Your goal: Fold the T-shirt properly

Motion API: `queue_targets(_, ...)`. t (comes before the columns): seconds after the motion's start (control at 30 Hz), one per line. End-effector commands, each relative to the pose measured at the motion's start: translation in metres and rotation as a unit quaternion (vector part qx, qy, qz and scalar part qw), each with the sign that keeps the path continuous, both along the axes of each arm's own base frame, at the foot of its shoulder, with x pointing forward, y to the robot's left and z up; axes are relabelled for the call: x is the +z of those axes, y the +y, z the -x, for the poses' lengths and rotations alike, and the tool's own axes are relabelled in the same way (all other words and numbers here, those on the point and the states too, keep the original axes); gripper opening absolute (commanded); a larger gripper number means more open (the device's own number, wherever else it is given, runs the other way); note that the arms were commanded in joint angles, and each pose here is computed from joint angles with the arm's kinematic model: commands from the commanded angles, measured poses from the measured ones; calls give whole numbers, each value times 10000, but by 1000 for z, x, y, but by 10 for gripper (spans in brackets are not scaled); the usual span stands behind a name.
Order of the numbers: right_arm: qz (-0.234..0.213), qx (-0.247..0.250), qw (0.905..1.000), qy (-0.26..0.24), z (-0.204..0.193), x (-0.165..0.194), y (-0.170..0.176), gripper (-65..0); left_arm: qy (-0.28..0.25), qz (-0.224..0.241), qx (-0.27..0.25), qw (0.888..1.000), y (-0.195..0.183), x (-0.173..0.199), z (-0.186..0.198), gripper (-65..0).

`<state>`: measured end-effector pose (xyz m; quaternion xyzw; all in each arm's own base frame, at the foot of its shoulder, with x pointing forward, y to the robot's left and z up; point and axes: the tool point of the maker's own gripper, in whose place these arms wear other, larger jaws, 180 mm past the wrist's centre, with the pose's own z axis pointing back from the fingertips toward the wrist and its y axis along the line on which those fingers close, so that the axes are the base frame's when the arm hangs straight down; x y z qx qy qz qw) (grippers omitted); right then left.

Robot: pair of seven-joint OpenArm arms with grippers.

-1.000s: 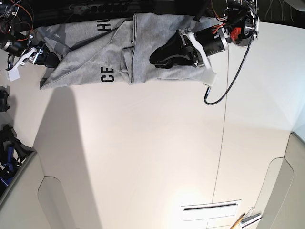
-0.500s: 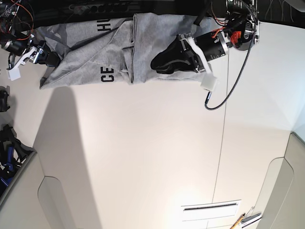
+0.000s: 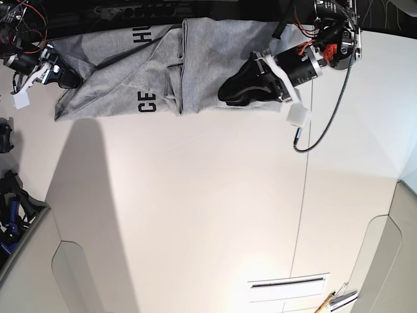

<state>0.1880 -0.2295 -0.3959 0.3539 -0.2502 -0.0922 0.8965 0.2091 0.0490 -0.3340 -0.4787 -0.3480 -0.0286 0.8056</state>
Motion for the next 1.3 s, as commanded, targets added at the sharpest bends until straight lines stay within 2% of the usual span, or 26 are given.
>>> queue_targets(0.0, -5, 42, 9995, -311, -11, 17, -2, -650, -212, 27, 161, 9996, 9, 10, -7, -405)
queue_targets(0.2, 173, 462, 9962, -724, -18, 45, 13, -650, -220, -604, 852, 9943, 67, 3, -16, -416)
queue_targets(0.3, 304, 639, 9920, -1048, -22, 62, 27, -650, -87, -1095, 1068, 9882, 97, -7, -10, -416)
queue_targets(0.37, 375, 749, 9887, -1246, -24, 73, 36, -650, 53, -1508, 1204, 9812, 119, -16, -3, -419)
queue_targets(0.47, 406, 845, 9837, -1536, -26, 88, 51, -650, 340, -2175, 1299, 9668, 149, -32, 13, -456)
queue_targets(0.57, 253, 942, 9793, -1771, -23, 101, 70, -650, 588, -2562, 1307, 9560, 164, -44, 28, -476)
queue_targets(0.73, -76, 1292, 9712, -2000, -8, 116, 113, -650, 762, -2809, 1297, 9479, 171, -53, 39, -650)
queue_targets(0.87, -487, 1821, 9605, -2047, 11, 124, 162, -650, 921, -2901, 1249, 9443, 173, -63, 44, -650)
queue_targets(1.0, -992, 2310, 9443, -2125, 21, 132, 208, -650, 1310, -2879, 1077, 9425, 167, -87, 58, -650)
queue_targets(1.13, -1140, 2680, 9307, -2212, 25, 134, 246, -650, 1692, -2676, 958, 9437, 158, -111, 73, -650)
queue_targets(1.27, -1151, 3049, 9132, -2445, 27, 139, 283, -650, 1879, -2559, 861, 9444, 149, -122, 81, -650)
